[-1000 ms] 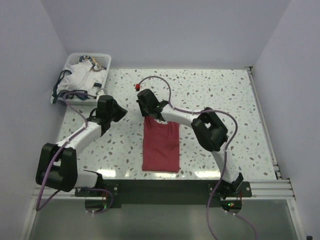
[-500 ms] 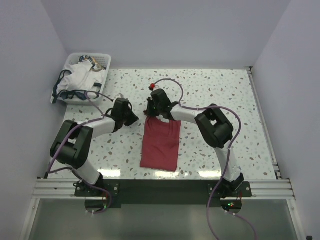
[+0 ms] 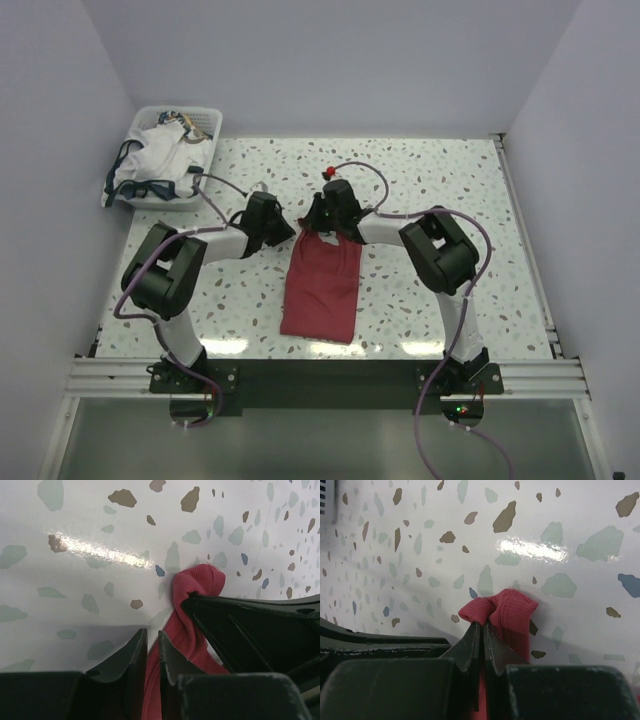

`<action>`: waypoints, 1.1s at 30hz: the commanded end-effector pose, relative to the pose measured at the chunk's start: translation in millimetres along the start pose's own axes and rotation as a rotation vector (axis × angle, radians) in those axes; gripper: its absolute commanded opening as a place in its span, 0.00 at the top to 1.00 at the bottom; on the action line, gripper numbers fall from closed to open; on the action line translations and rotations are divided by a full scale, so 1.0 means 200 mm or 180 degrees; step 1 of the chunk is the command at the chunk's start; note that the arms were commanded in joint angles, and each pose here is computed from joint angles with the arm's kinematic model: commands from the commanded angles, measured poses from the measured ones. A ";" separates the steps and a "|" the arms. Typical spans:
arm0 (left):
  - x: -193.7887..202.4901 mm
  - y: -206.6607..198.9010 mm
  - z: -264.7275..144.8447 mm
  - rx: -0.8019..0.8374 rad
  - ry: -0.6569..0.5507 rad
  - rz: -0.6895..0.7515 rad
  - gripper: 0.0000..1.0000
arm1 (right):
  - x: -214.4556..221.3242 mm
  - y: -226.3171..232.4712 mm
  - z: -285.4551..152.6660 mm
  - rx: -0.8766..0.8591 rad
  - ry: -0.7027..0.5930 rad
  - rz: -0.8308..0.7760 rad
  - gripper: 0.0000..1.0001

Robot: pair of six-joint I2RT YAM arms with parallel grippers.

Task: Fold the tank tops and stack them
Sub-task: Fold the tank top

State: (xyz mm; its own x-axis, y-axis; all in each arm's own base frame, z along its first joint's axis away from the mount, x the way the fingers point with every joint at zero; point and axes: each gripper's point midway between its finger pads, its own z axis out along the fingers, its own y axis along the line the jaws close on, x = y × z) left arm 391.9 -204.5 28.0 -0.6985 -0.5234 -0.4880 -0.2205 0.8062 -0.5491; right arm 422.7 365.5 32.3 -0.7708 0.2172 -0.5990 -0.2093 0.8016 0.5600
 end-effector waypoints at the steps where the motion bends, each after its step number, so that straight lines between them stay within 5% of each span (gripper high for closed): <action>1: -0.07 -0.13 0.03 0.0224 -0.0140 0.0083 0.80 | -0.16 0.15 -0.08 -0.0317 -0.0261 0.0156 0.97; 15: -0.14 -0.17 0.13 0.0181 -0.0226 0.0097 0.75 | -0.20 0.15 -0.12 -0.0549 -0.0294 0.0410 0.96; 20: -0.15 -0.19 0.15 0.0205 -0.0228 0.0117 0.75 | -0.21 0.13 -0.13 -0.0503 -0.0319 0.0425 0.80; 33: -0.18 -0.24 0.15 0.0285 -0.0255 0.0140 0.75 | -0.25 0.09 -0.18 -0.0315 -0.0403 0.0372 0.58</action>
State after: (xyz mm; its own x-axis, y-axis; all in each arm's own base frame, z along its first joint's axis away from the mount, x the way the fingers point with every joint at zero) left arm 430.4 -225.0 28.7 -0.6872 -0.5132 -0.5142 -0.1863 0.8086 -0.5580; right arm 428.7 354.5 59.5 -0.7611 0.3470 -0.5480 -0.1615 0.7168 0.6783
